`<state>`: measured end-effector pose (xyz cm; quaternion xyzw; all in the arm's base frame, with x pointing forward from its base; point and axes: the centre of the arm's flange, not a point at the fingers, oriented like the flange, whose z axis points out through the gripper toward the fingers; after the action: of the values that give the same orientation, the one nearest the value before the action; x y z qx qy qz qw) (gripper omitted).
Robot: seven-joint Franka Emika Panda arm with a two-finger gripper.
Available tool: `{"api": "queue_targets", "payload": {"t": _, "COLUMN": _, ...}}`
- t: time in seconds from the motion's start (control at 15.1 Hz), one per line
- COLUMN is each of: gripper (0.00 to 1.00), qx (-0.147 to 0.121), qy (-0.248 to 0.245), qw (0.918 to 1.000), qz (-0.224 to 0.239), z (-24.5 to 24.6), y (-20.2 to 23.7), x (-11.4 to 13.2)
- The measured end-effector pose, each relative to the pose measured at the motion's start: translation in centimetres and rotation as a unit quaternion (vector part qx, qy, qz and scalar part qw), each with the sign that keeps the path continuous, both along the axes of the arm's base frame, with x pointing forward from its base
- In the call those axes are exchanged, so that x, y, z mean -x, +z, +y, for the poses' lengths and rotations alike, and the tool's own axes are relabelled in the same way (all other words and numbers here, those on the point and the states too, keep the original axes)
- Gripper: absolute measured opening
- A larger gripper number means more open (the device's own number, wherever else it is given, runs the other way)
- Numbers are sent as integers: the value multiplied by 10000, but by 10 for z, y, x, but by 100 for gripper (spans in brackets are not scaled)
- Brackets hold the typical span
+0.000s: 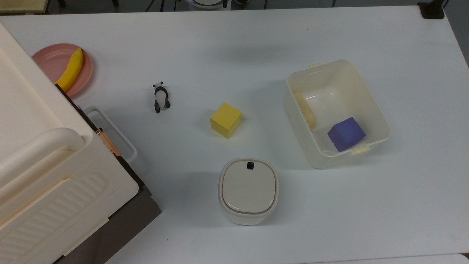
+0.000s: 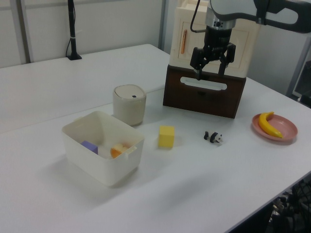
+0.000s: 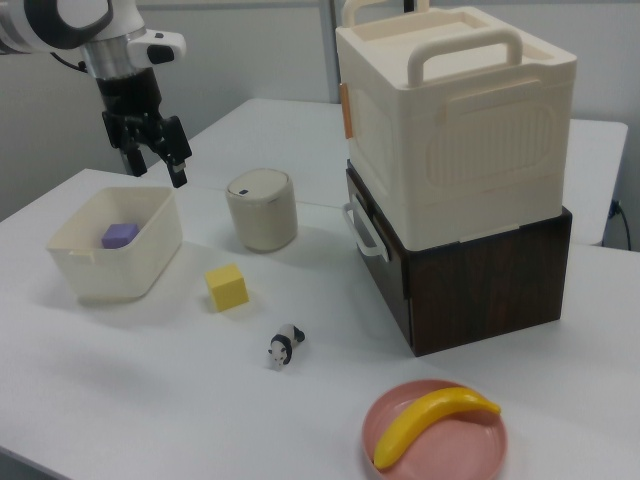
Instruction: Slide the drawer open
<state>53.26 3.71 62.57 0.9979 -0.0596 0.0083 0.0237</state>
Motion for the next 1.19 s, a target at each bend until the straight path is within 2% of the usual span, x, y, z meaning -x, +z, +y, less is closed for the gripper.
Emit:
{"api": "queue_targets", "payload": {"t": 0.13, "gripper": 100, "qx": 1, "qy": 286, "qw": 9996, "qz": -32, "z": -2, "y": 0, "x": -1}}
{"api": "queue_targets", "payload": {"t": 1.19, "gripper": 100, "qx": 1, "qy": 286, "qw": 9996, "qz": -32, "z": -2, "y": 0, "x": -1}}
